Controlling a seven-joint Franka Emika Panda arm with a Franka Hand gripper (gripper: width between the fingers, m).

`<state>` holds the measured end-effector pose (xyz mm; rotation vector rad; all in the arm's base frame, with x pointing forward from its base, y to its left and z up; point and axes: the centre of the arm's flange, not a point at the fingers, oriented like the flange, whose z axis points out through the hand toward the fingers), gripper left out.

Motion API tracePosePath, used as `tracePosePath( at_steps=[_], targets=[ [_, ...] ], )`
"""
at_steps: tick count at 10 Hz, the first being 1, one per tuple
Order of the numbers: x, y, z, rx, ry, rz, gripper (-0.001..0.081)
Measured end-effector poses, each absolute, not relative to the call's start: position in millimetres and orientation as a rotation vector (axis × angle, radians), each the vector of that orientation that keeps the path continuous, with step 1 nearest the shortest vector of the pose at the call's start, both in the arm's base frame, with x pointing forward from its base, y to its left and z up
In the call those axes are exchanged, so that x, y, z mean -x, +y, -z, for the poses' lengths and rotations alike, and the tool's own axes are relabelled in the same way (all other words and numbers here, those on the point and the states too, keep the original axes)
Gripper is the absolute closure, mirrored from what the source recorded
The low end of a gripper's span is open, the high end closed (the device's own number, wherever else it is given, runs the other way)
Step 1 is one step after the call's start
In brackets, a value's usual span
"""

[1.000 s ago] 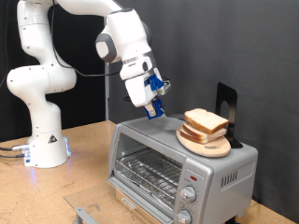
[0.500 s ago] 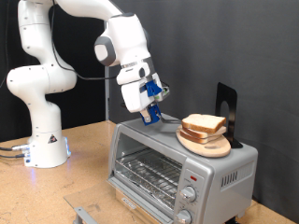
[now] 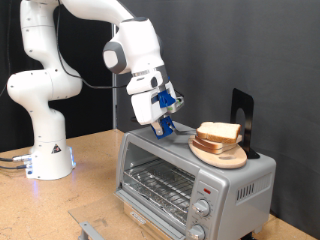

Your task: Make a piece of toast with the oven

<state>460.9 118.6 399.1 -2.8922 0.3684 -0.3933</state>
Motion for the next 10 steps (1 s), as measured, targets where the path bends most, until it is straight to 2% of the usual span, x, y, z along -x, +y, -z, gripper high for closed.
tracePosePath(
  at_steps=[5, 10],
  targets=[
    [-466.9, 120.0, -398.6, 2.891, 0.382, 0.398, 0.0318],
    [-461.8, 123.5, -403.2, 2.920, 0.374, 0.263, 0.0318]
  ],
)
